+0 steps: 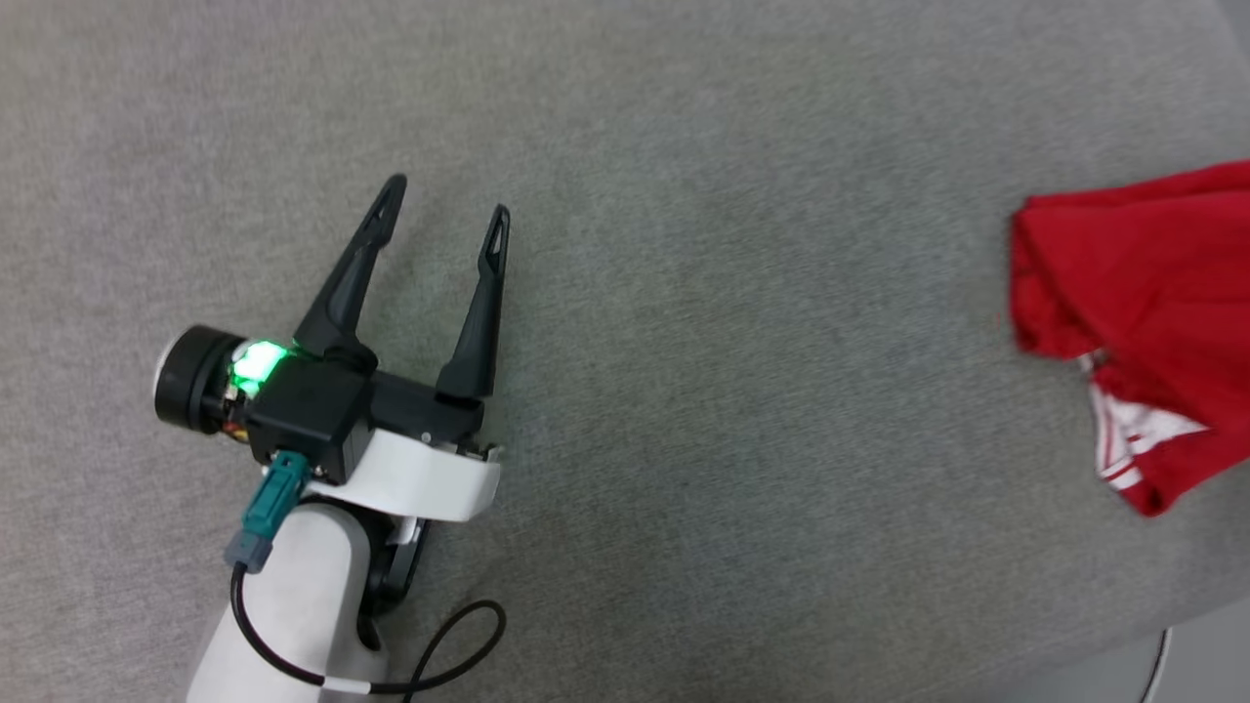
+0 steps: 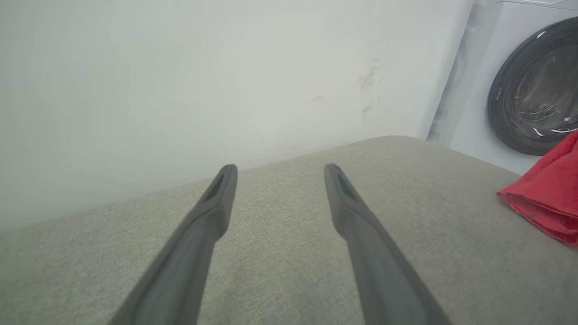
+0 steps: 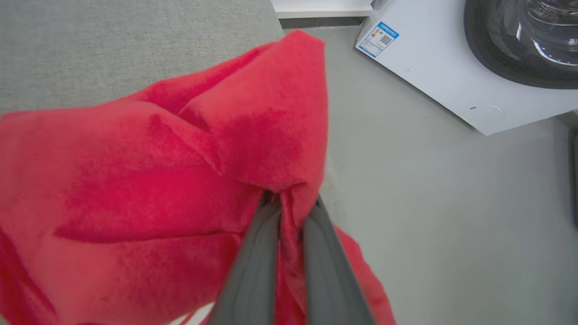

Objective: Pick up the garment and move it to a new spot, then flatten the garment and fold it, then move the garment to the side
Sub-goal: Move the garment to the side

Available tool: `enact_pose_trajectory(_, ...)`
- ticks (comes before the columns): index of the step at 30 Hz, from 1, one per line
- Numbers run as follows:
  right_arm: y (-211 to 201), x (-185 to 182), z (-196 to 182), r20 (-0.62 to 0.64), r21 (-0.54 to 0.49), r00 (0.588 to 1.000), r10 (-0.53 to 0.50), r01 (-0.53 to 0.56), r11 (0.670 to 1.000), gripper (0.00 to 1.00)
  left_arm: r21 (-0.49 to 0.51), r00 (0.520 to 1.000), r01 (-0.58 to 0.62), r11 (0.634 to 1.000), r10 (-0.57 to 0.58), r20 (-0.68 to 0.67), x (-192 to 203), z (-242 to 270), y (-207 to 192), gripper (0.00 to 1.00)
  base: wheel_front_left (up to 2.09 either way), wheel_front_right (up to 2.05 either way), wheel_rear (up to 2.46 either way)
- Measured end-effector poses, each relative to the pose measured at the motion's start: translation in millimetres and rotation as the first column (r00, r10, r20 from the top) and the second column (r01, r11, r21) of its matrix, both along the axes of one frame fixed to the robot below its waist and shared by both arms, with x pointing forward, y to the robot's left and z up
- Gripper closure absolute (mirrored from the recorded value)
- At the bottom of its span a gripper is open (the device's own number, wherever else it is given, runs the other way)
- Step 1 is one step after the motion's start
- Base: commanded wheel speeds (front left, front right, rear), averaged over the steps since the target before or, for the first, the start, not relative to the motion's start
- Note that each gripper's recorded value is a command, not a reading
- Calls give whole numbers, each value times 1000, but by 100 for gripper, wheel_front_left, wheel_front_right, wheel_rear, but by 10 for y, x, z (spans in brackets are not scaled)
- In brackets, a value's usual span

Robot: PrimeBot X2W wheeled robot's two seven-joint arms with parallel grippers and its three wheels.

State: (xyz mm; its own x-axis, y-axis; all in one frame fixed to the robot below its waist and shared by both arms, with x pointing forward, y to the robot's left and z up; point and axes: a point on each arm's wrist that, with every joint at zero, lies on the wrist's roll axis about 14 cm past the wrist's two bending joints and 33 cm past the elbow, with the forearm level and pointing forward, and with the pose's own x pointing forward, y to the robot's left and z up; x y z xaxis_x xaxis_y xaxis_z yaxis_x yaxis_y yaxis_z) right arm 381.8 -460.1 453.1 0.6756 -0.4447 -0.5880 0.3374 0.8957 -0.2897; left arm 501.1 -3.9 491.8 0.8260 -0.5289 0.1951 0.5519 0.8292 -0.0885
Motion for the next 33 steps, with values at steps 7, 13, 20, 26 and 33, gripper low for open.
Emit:
enact_pose_trajectory(7, -255, 22, -371, -50, -17, 993, -102, 102, 995, 60, 10, 1000, -5, 1000, 5, -18, 119, -187, 58, 0, 0, 0, 0)
enact_pose_trajectory(13, -282, -59, -536, 3, -20, 989, -149, 149, 989, 0, 11, 1000, -12, 1000, 12, -23, 107, -190, 90, 0, 0, 0, 0)
enact_pose_trajectory(20, -345, -24, -142, 210, -127, 973, -99, 128, 984, 0, 10, 999, -43, 999, 43, -28, 13, -101, 159, 0, 0, 0, 0)
enact_pose_trajectory(26, -96, -89, 69, 346, -137, 938, -28, 81, 987, 0, 10, 992, -109, 994, 109, -61, -207, -15, 328, 0, 0, 0, 0)
enact_pose_trajectory(33, 418, -261, 153, 449, -82, 893, 41, -4, 997, 0, 15, 977, -198, 980, 198, -84, -563, 107, 590, 0, 0, 0, 0)
